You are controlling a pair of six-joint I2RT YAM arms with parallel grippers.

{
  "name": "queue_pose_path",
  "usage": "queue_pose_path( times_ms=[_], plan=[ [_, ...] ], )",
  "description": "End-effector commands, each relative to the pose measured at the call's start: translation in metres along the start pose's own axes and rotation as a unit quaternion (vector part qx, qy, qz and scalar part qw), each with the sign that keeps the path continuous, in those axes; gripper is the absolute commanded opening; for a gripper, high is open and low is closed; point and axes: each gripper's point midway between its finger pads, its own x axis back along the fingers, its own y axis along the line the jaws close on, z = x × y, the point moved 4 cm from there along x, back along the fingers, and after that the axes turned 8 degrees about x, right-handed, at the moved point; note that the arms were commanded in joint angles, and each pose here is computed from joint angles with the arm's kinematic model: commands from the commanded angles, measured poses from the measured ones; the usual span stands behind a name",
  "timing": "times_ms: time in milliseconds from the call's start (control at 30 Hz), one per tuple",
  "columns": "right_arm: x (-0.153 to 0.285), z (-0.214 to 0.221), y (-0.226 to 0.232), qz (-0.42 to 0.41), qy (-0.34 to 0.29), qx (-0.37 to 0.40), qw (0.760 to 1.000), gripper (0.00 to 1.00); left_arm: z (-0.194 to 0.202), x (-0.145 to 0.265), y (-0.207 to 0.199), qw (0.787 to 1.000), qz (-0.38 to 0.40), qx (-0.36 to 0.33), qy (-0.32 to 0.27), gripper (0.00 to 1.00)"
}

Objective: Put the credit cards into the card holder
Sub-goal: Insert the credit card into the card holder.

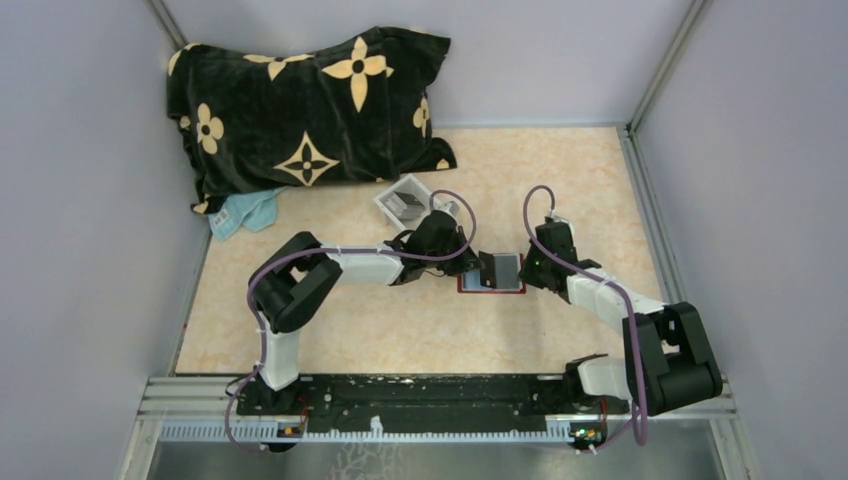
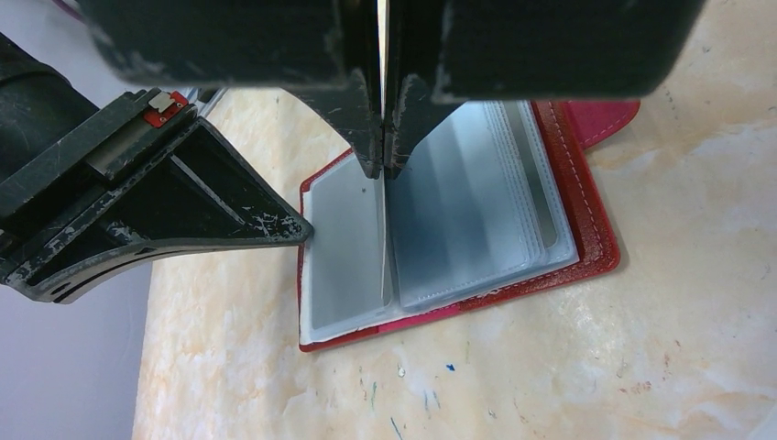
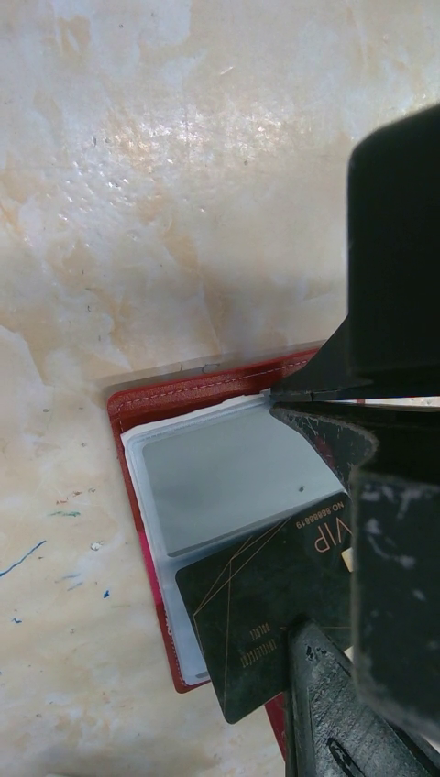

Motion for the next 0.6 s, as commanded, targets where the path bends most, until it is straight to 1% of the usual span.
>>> queue_pose_path(
  times_ms=[0, 233, 567],
  plan=[
    [0.000, -0.012, 0.007, -0.012, -0.024, 0.003, 1.000, 0.00, 0.000, -0.005, 0.003, 1.000, -0.002, 0.012, 0.000, 0.00],
    [0.000, -0.011, 0.007, -0.011, -0.024, 0.003, 1.000, 0.00, 0.002, -0.005, 0.009, 0.999, -0.007, 0.037, -0.016, 0.00],
    [-0.001, -0.009, 0.006, -0.012, -0.021, 0.002, 1.000, 0.00, 0.007, -0.009, 0.015, 0.998, -0.012, 0.049, -0.026, 0.00]
  ],
)
